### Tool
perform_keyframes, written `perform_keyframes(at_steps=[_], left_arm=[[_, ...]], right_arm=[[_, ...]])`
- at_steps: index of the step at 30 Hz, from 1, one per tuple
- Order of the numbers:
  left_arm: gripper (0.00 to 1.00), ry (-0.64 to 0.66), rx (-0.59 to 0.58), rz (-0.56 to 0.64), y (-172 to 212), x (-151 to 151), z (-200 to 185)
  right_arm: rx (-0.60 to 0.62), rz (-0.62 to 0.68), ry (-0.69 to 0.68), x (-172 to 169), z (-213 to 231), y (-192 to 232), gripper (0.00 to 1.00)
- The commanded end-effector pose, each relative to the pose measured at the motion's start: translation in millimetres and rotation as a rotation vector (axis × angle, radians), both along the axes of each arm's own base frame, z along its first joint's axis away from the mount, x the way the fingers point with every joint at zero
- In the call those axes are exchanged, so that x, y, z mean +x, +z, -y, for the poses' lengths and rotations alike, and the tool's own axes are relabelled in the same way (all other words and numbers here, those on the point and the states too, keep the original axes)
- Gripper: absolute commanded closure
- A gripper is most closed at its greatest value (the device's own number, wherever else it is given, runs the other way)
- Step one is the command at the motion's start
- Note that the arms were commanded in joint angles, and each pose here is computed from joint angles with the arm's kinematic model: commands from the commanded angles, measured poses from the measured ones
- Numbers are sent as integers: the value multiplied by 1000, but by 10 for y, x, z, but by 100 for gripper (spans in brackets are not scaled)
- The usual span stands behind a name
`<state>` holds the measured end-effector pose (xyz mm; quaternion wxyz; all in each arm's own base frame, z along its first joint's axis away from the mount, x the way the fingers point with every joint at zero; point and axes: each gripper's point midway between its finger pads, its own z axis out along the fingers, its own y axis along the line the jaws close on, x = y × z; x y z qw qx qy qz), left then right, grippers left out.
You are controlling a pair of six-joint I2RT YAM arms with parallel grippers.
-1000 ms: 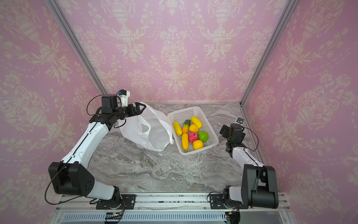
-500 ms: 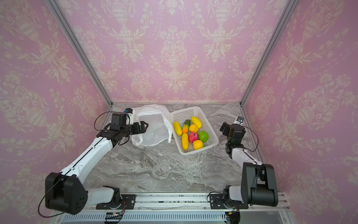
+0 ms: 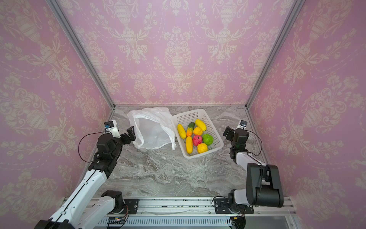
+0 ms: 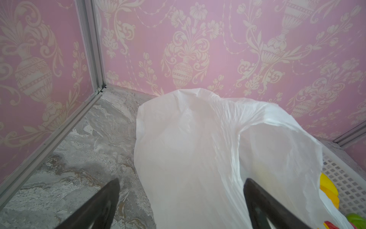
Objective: Untie the knot of the plastic bag and take out the fruit
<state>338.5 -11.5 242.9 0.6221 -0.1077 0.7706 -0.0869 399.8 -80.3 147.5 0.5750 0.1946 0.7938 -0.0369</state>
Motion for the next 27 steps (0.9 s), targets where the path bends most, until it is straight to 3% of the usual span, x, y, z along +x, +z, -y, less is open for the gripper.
perform_keyframes(at_steps=[1, 2, 4, 7, 9, 11, 16, 19, 25, 27], left_arm=[[1, -228, 23, 143, 341, -43, 353], [1, -273, 9, 152, 417, -56, 430], [1, -179, 6, 160, 503, -56, 274], [1, 248, 38, 162, 385, -221, -471], [1, 497, 99, 98, 92, -395, -924], [1, 598, 147, 24, -285, -434, -1162], [1, 528, 191, -116, -1010, -154, -1174], [1, 463, 210, -194, -1225, 31, -1106], [1, 398, 152, -43, -1232, 0, -980], [1, 256, 192, -44, -1335, 180, -781]], right_arm=[[-6, -21, -12, -137, -4, -1, 0], [-1, -43, 12, -163, -52, -56, 0], [-8, -77, 68, -182, -141, -194, 0], [-27, -120, 72, -183, -134, -368, 0], [-7, -116, 121, -126, -204, -436, 0], [-13, -125, 183, -83, -314, -440, 0], [-33, 8, 239, -137, -524, -315, 0], [-47, -1, 237, -110, -534, -365, 0], [-101, -72, 285, 16, -693, -435, 0], [-130, -57, 311, 20, -773, -460, 0]])
